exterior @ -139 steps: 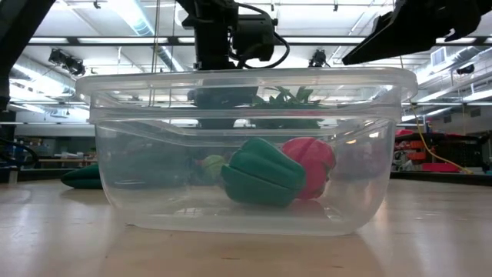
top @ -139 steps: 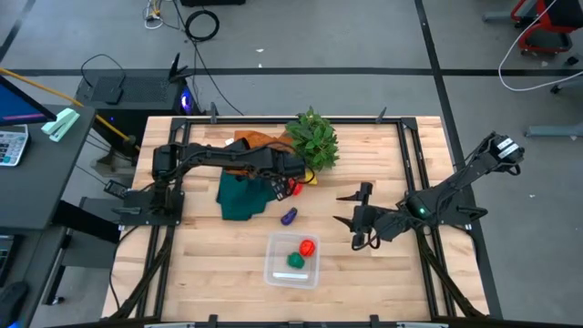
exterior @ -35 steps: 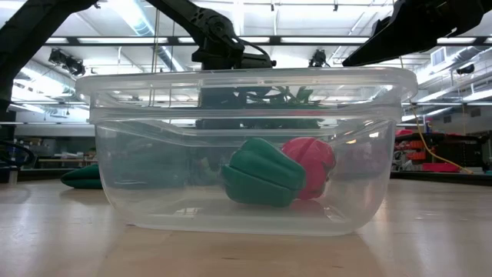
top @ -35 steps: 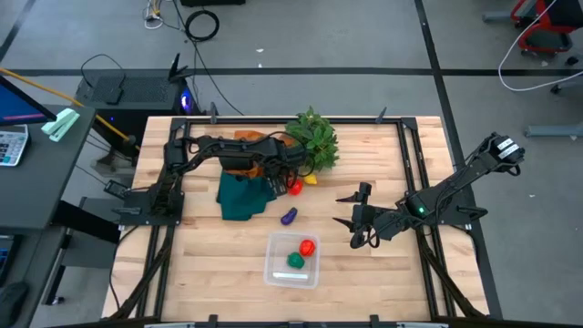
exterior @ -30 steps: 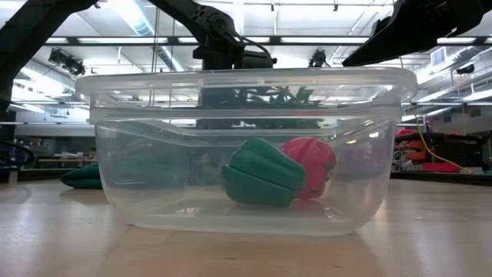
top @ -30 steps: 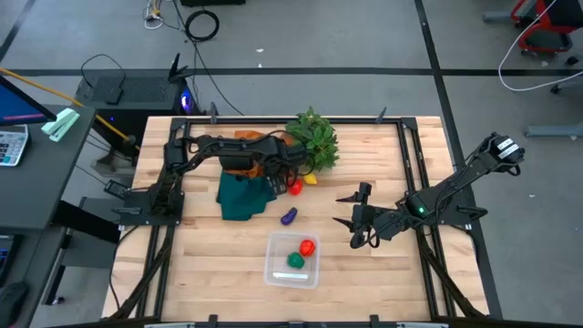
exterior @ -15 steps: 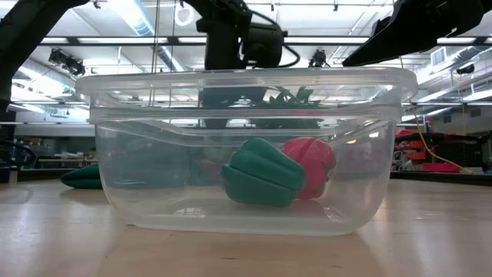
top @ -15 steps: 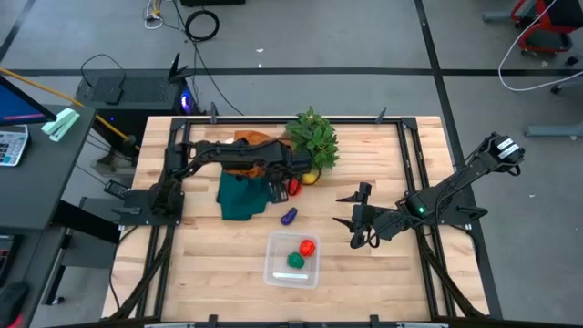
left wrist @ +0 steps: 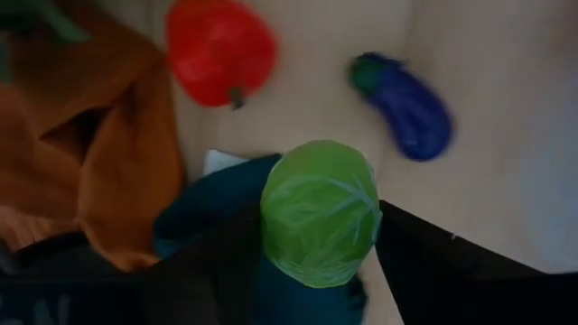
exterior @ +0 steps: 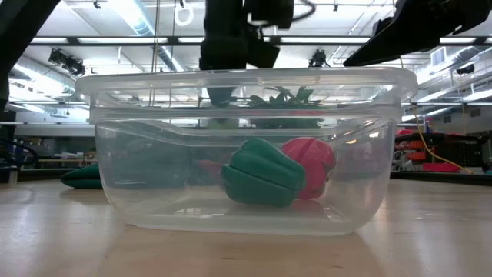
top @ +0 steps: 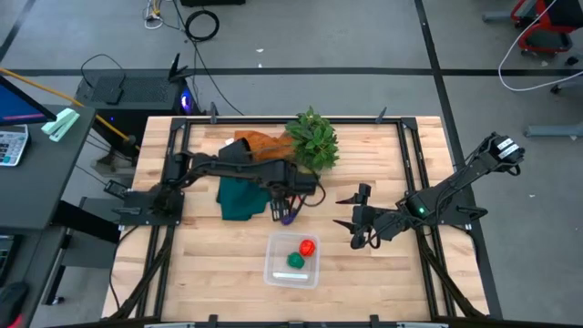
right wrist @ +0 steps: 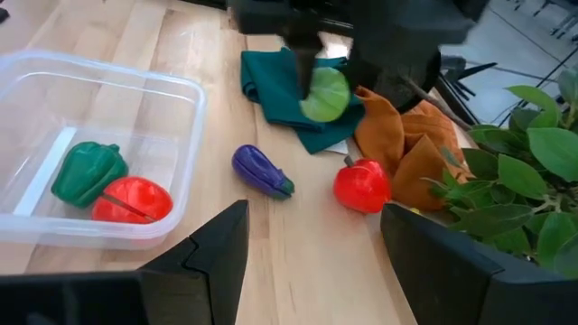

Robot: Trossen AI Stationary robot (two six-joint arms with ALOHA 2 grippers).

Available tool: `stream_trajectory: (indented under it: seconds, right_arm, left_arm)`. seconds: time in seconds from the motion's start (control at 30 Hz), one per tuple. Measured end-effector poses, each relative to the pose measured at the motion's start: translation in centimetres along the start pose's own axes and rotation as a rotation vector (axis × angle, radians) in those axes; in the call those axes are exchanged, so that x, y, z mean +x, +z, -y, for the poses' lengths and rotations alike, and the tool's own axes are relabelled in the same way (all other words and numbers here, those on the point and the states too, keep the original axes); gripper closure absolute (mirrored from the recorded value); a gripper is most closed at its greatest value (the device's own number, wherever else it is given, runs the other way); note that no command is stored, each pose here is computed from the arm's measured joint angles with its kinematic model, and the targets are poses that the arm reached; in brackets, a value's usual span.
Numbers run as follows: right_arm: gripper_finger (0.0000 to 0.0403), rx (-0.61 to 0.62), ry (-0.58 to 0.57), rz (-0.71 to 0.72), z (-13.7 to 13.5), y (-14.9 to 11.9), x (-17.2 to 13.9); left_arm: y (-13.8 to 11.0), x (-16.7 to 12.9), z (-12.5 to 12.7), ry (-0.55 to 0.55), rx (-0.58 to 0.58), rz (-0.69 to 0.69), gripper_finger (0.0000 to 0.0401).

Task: Pick and placing Produce into tupperware
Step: Put the green cabbage into the transparent bin

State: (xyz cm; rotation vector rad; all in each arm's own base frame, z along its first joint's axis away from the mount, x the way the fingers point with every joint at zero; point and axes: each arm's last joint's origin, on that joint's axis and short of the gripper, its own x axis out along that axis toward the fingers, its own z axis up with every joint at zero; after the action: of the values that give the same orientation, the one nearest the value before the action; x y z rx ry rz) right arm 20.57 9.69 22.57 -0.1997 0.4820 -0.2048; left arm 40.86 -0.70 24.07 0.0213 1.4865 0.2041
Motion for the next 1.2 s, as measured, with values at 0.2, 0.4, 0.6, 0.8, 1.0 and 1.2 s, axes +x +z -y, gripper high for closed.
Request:
stream_trajectory:
  seconds: [0.2,0.4,0.6,0.8,1.0,1.2]
  right_arm:
    - [0.0191,-0.005,0.026,0.007,-0.5,-0.1,-0.4]
    - [0.0191,0.013,0.065,0.015,-1.3,-0.1,-1.0]
    - [0.0191,0.041,0.105,0.023,-2.0,-0.3,-1.6]
    - [0.0191,0.063,0.132,0.034,-2.5,-0.3,-2.1]
    - [0.0191,0.091,0.165,0.068,-2.9,0.1,-2.3]
    - [0.0191,0.115,0.215,0.07,-3.0,0.3,-2.4]
  left_arm:
    - [-0.2,-1.6,3.4,-0.04,0.034,0.039,0.0194]
    - [-0.6,-3.1,6.2,-0.062,0.036,0.086,0.02]
    - [-1.4,-3.9,9.1,-0.102,0.046,0.099,0.0187]
    - [-2.1,-4.4,11.5,-0.129,0.043,0.134,0.02]
    - [-1.9,-4.8,13.6,-0.203,0.05,0.223,0.019]
    - [-2.0,-5.0,14.5,-0.22,0.067,0.253,0.0192]
